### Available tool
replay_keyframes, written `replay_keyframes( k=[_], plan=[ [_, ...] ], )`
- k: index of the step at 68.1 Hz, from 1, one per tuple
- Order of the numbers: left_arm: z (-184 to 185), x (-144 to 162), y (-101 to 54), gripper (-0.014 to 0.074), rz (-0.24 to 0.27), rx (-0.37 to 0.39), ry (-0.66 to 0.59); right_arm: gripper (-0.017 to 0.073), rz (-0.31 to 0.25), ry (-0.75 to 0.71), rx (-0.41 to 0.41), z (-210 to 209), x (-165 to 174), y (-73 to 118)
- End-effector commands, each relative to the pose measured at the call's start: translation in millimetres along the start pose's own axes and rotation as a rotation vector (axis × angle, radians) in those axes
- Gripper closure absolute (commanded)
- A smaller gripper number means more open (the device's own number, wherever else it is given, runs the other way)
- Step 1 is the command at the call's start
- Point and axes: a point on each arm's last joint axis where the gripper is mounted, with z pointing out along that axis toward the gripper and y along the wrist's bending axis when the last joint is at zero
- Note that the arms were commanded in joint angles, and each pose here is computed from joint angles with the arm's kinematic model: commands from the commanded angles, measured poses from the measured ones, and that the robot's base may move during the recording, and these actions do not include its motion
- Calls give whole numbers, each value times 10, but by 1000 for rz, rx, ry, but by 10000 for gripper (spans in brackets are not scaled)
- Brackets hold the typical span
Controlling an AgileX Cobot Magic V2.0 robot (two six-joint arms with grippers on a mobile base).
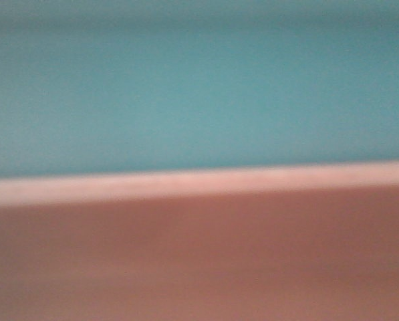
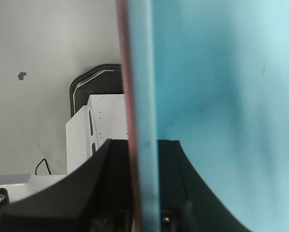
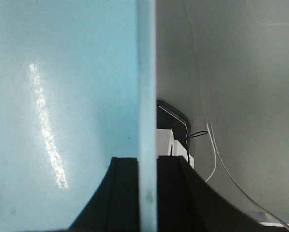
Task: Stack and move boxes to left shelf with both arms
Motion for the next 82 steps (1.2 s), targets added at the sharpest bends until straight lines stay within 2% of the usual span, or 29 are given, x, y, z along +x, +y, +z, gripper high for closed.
replay_keyframes(
  k=[1,82],
  plan=[
    [-192,156,-72,605,-4,90,82,506,12,25,-29,-175,58,-19],
    [-192,158,-74,605,-5,92,85,506,12,25,-29,-175,58,-19]
  ],
)
